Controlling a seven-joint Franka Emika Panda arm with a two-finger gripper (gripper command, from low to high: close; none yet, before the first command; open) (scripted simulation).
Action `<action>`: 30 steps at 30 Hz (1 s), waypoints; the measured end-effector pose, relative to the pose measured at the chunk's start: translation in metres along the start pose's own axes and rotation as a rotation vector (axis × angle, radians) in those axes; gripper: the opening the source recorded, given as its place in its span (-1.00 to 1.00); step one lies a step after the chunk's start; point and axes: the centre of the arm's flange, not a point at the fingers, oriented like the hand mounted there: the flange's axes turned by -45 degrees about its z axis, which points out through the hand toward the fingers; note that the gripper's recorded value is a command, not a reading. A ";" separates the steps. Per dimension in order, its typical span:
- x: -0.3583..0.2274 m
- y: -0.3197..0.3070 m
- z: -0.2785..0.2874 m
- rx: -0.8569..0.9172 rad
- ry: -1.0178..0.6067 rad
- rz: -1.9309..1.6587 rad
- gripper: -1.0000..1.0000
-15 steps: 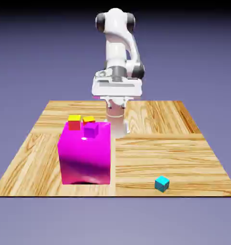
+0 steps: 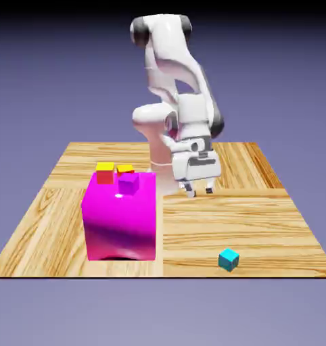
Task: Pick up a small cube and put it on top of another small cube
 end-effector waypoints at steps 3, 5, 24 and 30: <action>0.016 -0.015 0.029 0.043 -0.050 -0.206 0.00; 0.027 -0.027 0.048 0.072 -0.083 -0.349 0.00; 0.051 -0.108 0.214 0.228 -0.323 -1.270 0.00; 0.065 -0.104 0.179 0.227 -0.326 -1.271 -1.00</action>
